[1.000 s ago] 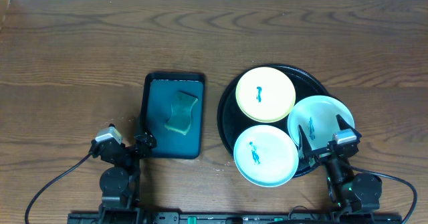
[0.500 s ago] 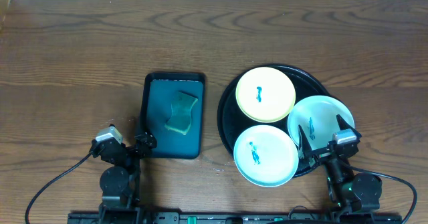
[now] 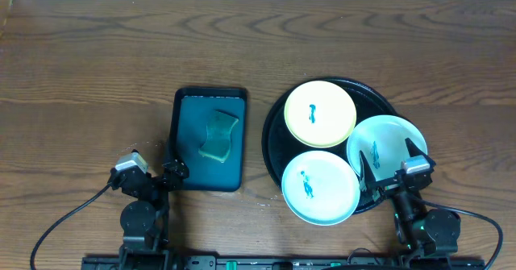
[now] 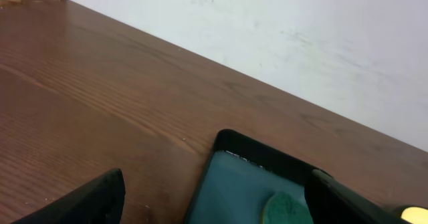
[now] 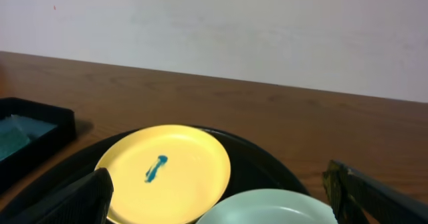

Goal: Clean dirty plates on tray and stack at the side

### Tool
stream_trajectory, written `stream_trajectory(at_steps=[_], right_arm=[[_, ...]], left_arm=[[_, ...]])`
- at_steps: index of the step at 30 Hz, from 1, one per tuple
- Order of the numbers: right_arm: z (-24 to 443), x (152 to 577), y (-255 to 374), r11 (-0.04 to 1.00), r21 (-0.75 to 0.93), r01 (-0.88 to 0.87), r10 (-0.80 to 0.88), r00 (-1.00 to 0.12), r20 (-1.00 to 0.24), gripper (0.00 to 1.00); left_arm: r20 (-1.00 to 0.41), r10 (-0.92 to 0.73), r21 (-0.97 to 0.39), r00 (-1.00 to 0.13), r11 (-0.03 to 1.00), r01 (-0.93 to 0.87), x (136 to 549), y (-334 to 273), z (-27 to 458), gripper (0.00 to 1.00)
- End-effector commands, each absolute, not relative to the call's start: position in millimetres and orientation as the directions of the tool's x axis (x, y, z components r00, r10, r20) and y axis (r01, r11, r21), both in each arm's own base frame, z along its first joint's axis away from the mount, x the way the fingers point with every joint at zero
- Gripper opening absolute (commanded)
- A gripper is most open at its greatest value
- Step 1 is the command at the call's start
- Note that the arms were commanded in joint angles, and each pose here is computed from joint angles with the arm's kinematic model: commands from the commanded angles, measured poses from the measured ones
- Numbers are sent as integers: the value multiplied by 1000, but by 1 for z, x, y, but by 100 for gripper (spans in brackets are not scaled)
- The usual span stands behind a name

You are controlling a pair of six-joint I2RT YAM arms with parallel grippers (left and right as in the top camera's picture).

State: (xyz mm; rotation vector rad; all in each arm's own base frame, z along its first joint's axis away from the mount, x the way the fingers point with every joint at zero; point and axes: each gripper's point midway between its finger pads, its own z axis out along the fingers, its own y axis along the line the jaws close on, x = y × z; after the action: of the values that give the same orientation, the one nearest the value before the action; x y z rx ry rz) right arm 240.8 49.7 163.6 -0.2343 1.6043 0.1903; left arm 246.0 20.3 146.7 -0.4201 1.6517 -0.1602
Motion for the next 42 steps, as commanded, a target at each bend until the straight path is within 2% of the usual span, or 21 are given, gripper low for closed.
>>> stream_trajectory(at_steps=[1, 3, 6, 10, 12, 14, 18, 24, 26, 31, 34, 36, 38, 39, 42], right_arm=[[171, 240, 54, 956, -34, -291, -38, -7, -999, 99], [182, 236, 64, 936, -48, -349, -36, 41, -999, 99], [200, 229, 76, 905, -71, -419, -30, 102, -994, 99], [231, 222, 78, 900, -75, -429, -14, 144, -989, 99], [248, 219, 78, 900, -72, -429, -15, 135, -991, 99], [260, 220, 78, 900, -57, -432, -16, 97, -995, 99], [280, 231, 79, 900, 0, -436, -24, -49, -998, 99], [281, 274, 81, 902, 202, -383, 16, -437, -899, 99], [275, 287, 87, 888, 251, -385, 12, -527, -850, 99], [256, 312, 100, 852, 356, -385, 22, -653, -757, 99], [236, 313, 112, 805, 482, -347, 71, -749, -659, 99], [230, 314, 117, 782, 513, -353, 70, -769, -635, 99], [226, 314, 123, 756, 545, -362, 65, -787, -613, 99], [225, 313, 125, 751, 551, -363, 63, -793, -606, 99], [216, 309, 128, 774, 532, -344, 41, -810, -585, 96]], left_arm=[[-913, -405, -390, -49, 901, -188, 247, 23, 146, 86], [-891, -453, -453, 34, 878, -153, 248, 23, 166, 86], [-883, -459, -467, 92, 880, -90, 248, 18, 192, 86], [-879, -459, -470, 129, 880, -71, 245, 18, 221, 86], [-888, -446, -456, 110, 886, -82, 246, 18, 233, 86], [-894, -445, -448, 52, 889, -100, 249, 16, 240, 86], [-890, -441, -433, -117, 897, -88, 261, 1, 254, 86], [-807, -426, -401, -408, 904, -150, 285, -13, 272, 86], [-760, -422, -390, -494, 904, -174, 288, -17, 267, 87], [-656, -418, -366, -628, 904, -220, 295, -22, 247, 86], [-549, -406, -444, -731, 882, -157, 288, -49, 231, 86], [-495, -399, -469, -772, 871, -149, 284, -58, 222, 86], [-456, -395, -469, -798, 868, -162, 283, -60, 211, 81], [-436, -394, -461, -809, 870, -175, 282, -60, 206, 91], [-359, -377, -435, -854, 877, -204, 278, -64, 185, 91]])
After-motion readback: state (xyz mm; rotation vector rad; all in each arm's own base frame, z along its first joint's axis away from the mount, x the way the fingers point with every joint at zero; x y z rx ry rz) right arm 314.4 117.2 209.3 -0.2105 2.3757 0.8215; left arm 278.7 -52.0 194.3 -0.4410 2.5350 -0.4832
